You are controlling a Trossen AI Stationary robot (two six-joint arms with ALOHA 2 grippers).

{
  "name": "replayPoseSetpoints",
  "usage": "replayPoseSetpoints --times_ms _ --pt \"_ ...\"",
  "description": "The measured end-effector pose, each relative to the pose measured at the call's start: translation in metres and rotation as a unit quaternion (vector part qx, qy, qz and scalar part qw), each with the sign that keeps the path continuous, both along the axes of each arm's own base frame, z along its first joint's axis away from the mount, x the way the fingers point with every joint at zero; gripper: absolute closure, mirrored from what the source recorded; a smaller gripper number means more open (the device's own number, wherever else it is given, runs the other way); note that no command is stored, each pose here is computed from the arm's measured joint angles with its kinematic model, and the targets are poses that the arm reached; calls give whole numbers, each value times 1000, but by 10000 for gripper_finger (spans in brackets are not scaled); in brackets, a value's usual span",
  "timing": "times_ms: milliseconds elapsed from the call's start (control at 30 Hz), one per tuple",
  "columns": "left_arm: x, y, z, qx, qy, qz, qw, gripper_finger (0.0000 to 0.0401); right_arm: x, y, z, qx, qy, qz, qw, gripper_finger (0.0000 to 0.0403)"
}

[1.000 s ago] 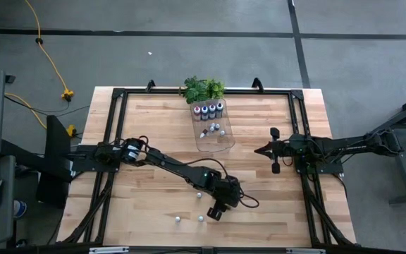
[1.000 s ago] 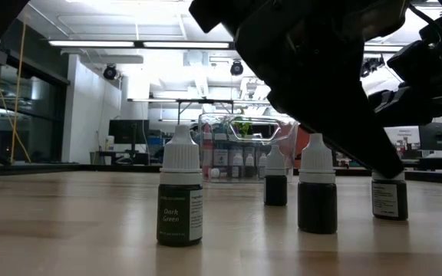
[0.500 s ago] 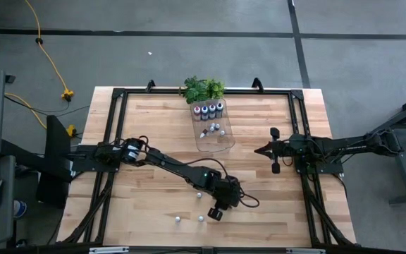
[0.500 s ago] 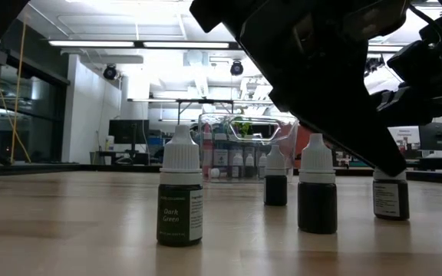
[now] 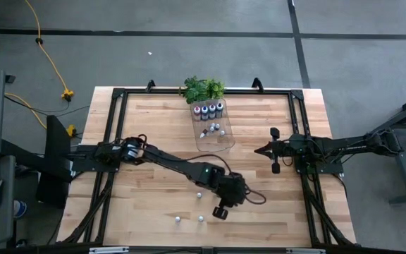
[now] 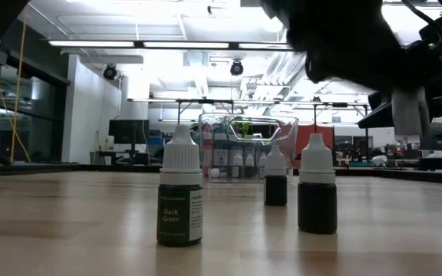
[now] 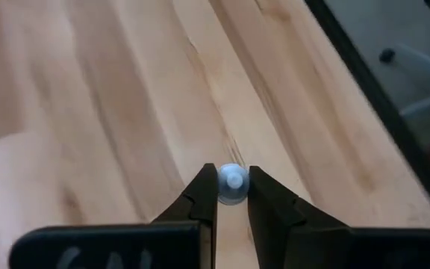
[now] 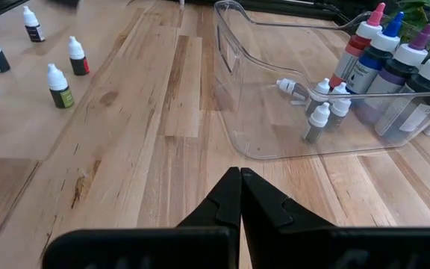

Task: Pick & Place food coloring
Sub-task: Put the top small violet food coloring bottle into the transparent bin

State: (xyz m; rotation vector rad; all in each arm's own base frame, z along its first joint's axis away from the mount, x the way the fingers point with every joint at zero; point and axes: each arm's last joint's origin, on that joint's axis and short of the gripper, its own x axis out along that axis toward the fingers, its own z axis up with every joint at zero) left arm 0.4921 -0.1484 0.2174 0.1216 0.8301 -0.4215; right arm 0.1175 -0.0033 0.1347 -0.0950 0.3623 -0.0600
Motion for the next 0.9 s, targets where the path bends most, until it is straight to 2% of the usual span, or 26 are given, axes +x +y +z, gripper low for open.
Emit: replayPoseSetpoints --times_ms 233,467,700,900 --pt "2 24 55 -37 22 100 994 361 0 0 0 0 0 0 1000 402" --pt "-7 65 88 -49 47 223 972 360 0 0 0 0 0 0 1000 402" --pt "-33 106 121 -2 53 308 950 360 0 0 0 0 0 0 1000 402" --pt "-44 138 124 34 78 373 924 360 0 0 0 0 0 0 1000 402"
